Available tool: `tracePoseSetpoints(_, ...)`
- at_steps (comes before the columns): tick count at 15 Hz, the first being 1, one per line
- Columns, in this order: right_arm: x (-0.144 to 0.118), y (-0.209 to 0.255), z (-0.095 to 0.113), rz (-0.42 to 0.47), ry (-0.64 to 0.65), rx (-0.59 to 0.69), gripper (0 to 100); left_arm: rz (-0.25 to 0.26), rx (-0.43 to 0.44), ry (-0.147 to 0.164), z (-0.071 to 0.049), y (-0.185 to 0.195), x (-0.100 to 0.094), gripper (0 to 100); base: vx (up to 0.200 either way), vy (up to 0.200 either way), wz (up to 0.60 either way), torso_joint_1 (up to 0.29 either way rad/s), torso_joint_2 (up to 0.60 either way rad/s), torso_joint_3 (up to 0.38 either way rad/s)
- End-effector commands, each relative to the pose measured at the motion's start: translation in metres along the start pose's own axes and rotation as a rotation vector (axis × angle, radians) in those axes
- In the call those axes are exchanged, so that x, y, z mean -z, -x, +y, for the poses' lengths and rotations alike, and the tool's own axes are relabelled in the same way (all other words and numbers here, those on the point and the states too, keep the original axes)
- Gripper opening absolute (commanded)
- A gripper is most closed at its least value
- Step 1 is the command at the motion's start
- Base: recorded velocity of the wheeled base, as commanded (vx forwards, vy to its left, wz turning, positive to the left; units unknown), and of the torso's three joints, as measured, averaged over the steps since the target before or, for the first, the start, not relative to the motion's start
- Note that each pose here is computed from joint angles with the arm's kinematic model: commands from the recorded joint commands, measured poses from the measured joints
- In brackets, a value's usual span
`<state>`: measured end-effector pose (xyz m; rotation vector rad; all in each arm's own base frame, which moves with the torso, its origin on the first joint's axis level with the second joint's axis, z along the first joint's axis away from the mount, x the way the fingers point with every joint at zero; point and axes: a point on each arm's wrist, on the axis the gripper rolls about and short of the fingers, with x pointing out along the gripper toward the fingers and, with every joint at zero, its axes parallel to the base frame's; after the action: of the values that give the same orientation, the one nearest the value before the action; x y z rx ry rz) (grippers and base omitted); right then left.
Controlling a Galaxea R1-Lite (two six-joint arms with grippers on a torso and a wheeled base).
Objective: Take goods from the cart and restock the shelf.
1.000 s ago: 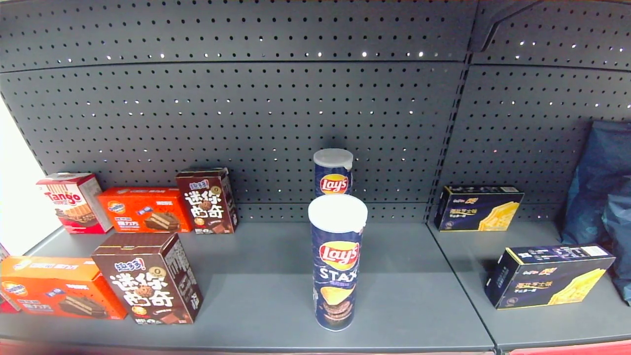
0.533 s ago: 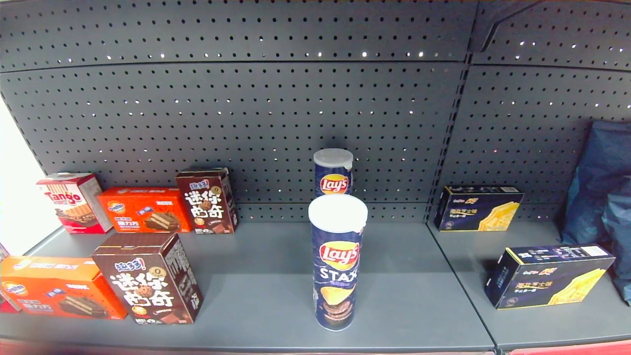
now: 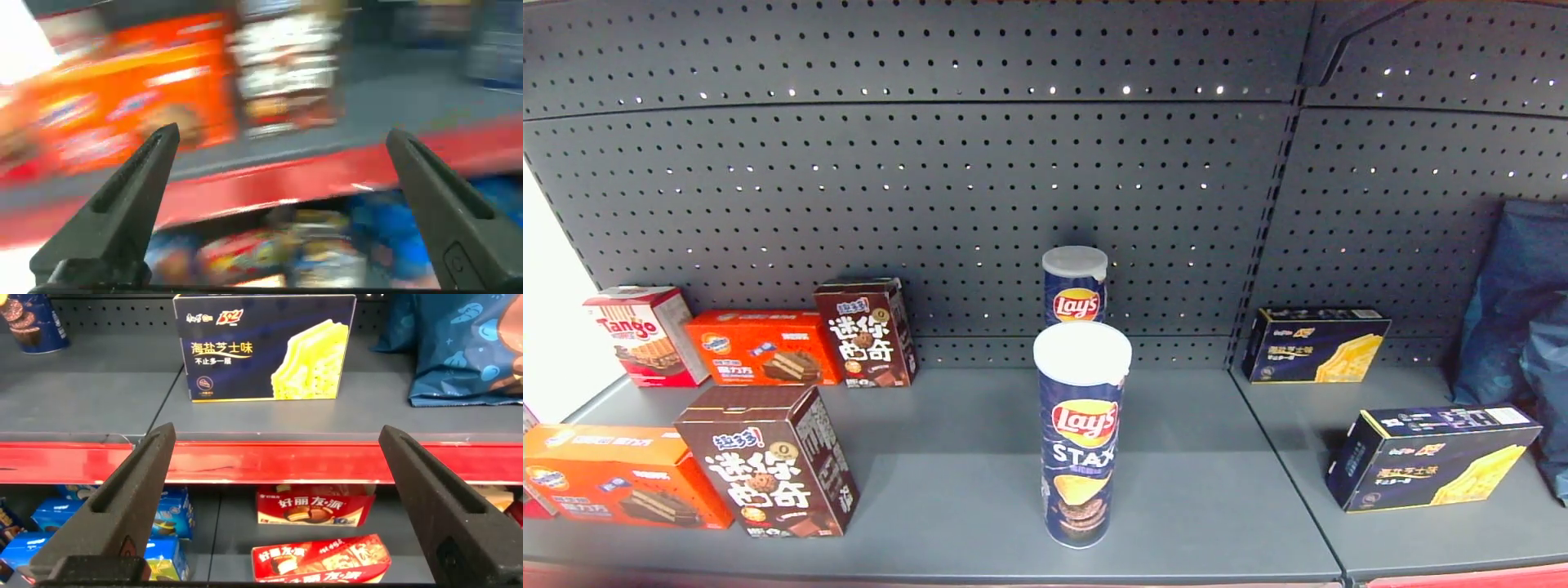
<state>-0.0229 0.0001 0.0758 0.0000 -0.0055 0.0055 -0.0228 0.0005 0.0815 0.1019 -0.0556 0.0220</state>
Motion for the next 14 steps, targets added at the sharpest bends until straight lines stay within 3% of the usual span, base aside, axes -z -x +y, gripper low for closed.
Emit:
tracePoseSetpoints(1,-0.0001,-0.0001,0.0,0.001,0.0,-0.001,100,0.014,-0.095,0.059,0.0021,0.0002,0.0012,100,0.0,0.0,0.0,0.0,0.0,0.0)
tracePoseSetpoints(2,-0.0001,-0.0001,0.0,0.001,0.0,-0.001,100,0.017,-0.043,0.07,0.0008,0.0002,0.0017,100,0.0,0.0,0.0,0.0,0.0,0.0)
tracePoseSetpoints(4,-0.0001,-0.0001,0.0,0.001,0.0,-0.001,100,0.054,0.126,0.062,-0.0034,0.0005,0.0063,100,0.0,0.0,0.0,0.0,0.0,0.0)
tracePoseSetpoints(5,-0.0001,-0.0001,0.0,0.001,0.0,-0.001,100,0.044,0.177,0.03,-0.0045,0.0007,0.0059,100,0.0,0.0,0.0,0.0,0.0,0.0)
tracePoseSetpoints(14,-0.0001,-0.0001,0.0002,0.001,-0.003,-0.011,100,0.043,0.171,0.025,-0.0043,0.0006,0.0057,100,0.0,0.0,0.0,0.0,0.0,0.0)
